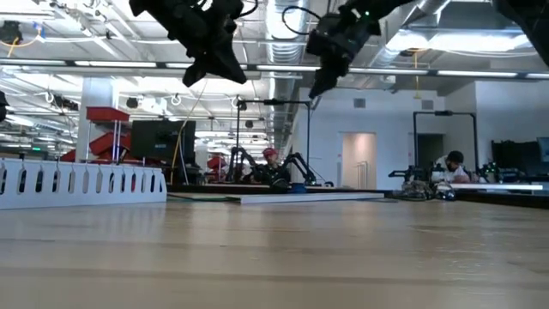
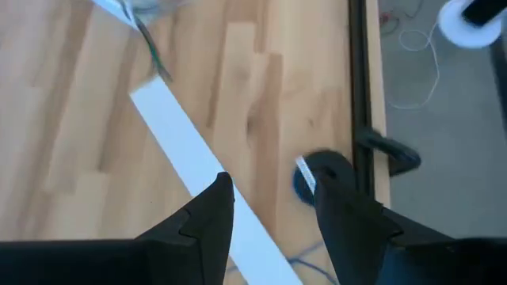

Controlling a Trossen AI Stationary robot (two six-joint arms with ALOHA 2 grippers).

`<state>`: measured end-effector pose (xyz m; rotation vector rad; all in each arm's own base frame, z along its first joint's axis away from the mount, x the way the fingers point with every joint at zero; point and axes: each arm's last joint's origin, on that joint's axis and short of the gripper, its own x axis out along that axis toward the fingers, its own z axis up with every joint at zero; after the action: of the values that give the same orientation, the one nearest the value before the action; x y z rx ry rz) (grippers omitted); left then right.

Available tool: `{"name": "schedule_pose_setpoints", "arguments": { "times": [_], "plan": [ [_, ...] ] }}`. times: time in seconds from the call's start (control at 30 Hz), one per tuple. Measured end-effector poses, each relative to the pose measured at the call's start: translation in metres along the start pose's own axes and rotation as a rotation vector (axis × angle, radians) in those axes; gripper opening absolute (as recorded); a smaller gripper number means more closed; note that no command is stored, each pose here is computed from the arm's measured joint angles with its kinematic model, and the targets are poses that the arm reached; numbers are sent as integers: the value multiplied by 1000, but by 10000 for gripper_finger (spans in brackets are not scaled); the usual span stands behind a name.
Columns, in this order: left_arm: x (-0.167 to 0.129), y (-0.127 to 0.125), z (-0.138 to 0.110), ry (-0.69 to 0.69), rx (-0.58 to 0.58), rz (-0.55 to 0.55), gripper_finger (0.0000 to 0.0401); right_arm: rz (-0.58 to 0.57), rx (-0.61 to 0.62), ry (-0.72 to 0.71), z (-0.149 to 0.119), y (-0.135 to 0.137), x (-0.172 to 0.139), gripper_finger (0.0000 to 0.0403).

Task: Ziptie cables
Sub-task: Close the white cable duct

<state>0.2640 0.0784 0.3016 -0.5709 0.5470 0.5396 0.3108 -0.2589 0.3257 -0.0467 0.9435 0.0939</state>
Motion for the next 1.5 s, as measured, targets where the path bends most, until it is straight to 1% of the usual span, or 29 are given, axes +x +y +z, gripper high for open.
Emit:
{"name": "schedule_pose_setpoints", "arguments": {
  "times": [0.03,0.1,0.17,0.23,0.3,0.33,0.37,0.4,0.43,0.47,0.53,0.6,0.63,0.7,0.73,0.8,0.87,0.9,0.97,1.1,1.17,1.23,1.37,1.43,1.5],
  "plan": [
    [-1,-1,-2,-7,-26,26,0,45,9,-2,-4,-3,12,168],
    [-2,-7,-5,-33,-78,61,0,206,54,-61,-14,-8,37,168],
    [-5,-15,-10,-72,-118,93,0,352,90,-134,-21,-7,54,168],
    [-7,-23,-16,-121,-152,137,0,439,117,-185,-29,-6,65,168],
    [-9,-32,-22,-182,-201,182,0,551,180,-222,-44,-2,78,168],
    [-10,-36,-25,-213,-229,198,0,586,197,-236,-50,0,83,168],
    [-11,-39,-29,-234,-252,215,0,588,206,-228,-56,1,86,167],
    [-9,-43,-32,-254,-270,230,0,555,203,-196,-60,2,84,166],
    [-7,-45,-33,-282,-289,237,0,477,192,-142,-61,3,80,164],
    [-5,-47,-33,-307,-303,244,0,383,200,-79,-65,0,76,160],
    [9,-49,-29,-341,-306,233,0,129,251,62,-78,-15,69,152],
    [28,-51,-21,-337,-292,148,0,-110,331,182,-96,-34,65,139],
    [40,-53,-20,-319,-282,94,0,-196,373,223,-103,-40,60,131],
    [60,-57,-17,-276,-256,-34,0,-322,427,241,-111,-53,45,109],
    [68,-60,-17,-254,-248,-80,0,-347,443,244,-114,-57,41,96],
    [78,-64,-17,-231,-257,-119,0,-345,484,299,-129,-63,42,69],
    [84,-64,-19,-219,-286,-113,0,-310,526,363,-148,-68,48,43],
    [86,-64,-20,-217,-304,-108,0,-312,544,377,-155,-72,48,30],
    [86,-65,-21,-212,-321,-108,0,-320,581,388,-164,-77,40,9],
    [76,-70,-18,-232,-319,-137,0,-312,661,442,-187,-84,41,4],
    [72,-71,-16,-251,-311,-137,0,-321,687,434,-189,-86,38,2],
    [67,-71,-14,-263,-313,-139,0,-302,709,429,-190,-83,35,2],
    [57,-75,-12,-293,-311,-153,0,-230,733,494,-205,-65,54,1],
    [55,-76,-12,-302,-291,-144,0,-246,733,475,-208,-61,63,1],
    [54,-78,-13,-308,-271,-140,0,-239,744,475,-212,-53,74,1]
  ]
}}
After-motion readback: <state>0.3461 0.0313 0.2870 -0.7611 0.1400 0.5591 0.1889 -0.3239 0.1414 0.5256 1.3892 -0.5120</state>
